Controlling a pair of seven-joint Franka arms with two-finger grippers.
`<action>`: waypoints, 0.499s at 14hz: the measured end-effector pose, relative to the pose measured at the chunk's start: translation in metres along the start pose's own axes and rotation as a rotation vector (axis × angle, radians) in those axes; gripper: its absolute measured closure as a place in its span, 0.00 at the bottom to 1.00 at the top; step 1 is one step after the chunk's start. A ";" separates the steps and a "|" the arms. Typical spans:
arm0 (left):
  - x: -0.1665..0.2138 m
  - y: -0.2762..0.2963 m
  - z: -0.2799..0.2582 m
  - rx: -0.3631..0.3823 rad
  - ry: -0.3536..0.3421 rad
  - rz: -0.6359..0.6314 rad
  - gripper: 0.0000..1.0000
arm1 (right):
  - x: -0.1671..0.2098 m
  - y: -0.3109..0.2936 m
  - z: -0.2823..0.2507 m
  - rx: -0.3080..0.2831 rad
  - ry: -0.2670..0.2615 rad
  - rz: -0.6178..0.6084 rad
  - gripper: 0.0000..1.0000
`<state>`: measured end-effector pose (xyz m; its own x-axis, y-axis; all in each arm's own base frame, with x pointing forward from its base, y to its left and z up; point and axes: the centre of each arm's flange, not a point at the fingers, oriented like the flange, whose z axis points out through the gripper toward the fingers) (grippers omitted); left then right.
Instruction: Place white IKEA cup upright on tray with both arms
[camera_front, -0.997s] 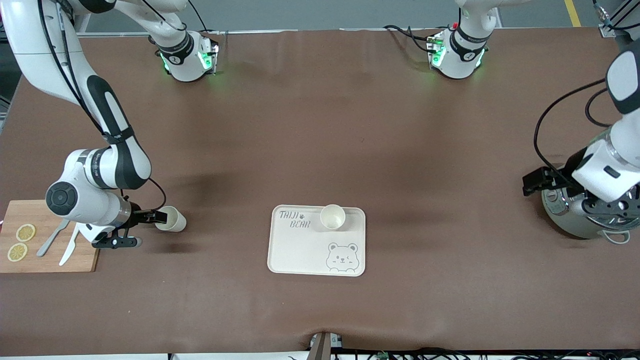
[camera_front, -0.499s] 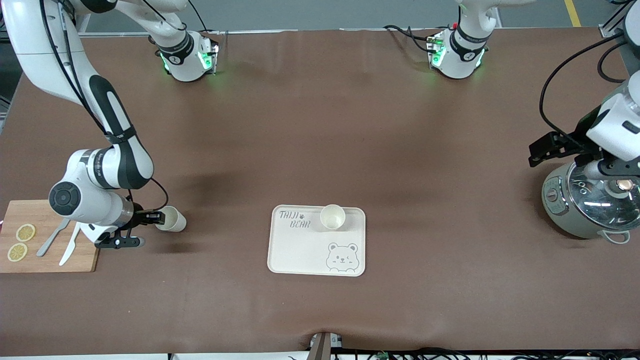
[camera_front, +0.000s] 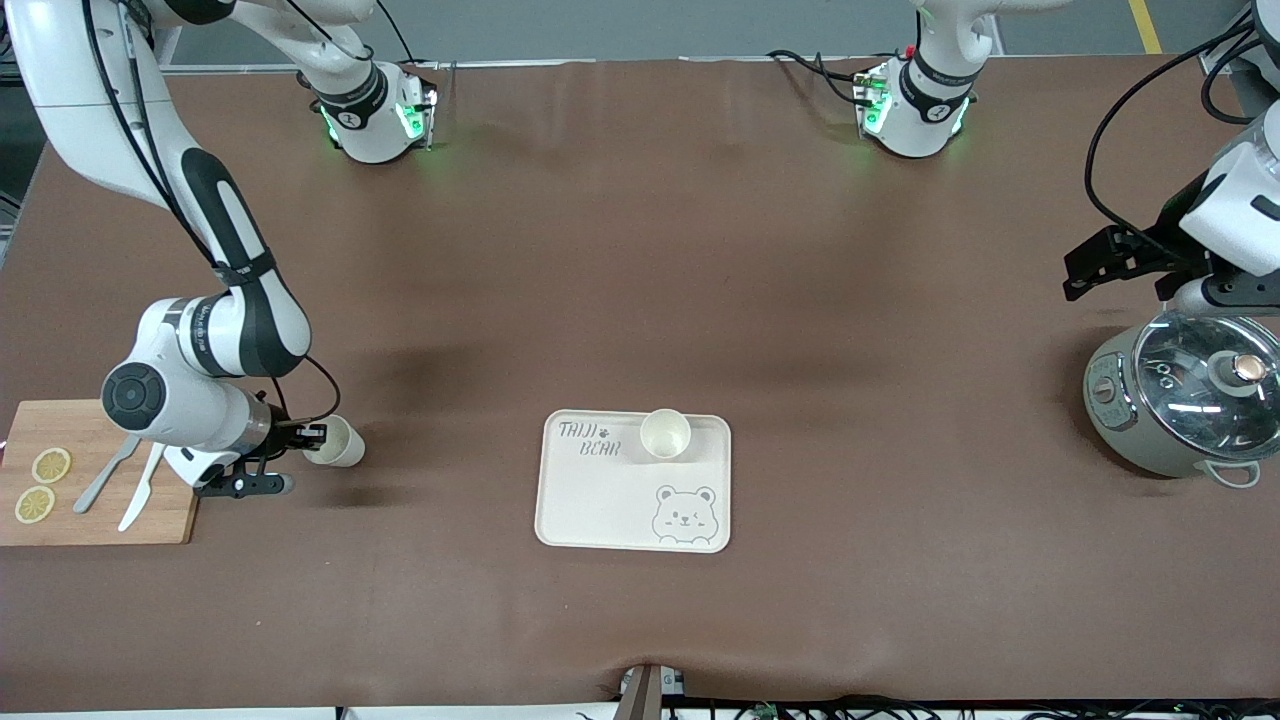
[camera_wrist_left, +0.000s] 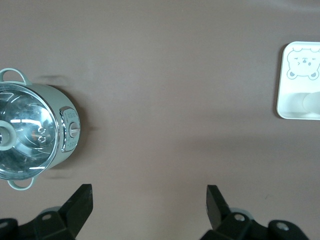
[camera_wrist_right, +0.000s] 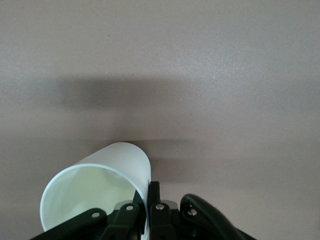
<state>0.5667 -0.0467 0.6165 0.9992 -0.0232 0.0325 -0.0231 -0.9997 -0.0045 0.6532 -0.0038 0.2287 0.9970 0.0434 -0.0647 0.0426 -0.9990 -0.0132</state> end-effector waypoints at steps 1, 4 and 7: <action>-0.001 -0.003 0.002 0.001 -0.004 0.003 0.00 | 0.000 0.000 0.000 0.000 0.000 0.000 0.95; -0.006 -0.018 0.016 0.003 -0.013 0.005 0.00 | 0.000 0.000 0.000 0.000 0.000 0.000 0.95; -0.017 -0.028 0.031 0.004 -0.013 -0.008 0.00 | 0.001 0.000 -0.001 0.000 0.001 0.000 0.96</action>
<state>0.5513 -0.0180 0.5852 0.9997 -0.0150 0.0194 -0.0148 -0.9999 -0.0086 0.6539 -0.0041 0.2297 0.9970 0.0429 -0.0639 0.0422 -0.9990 -0.0128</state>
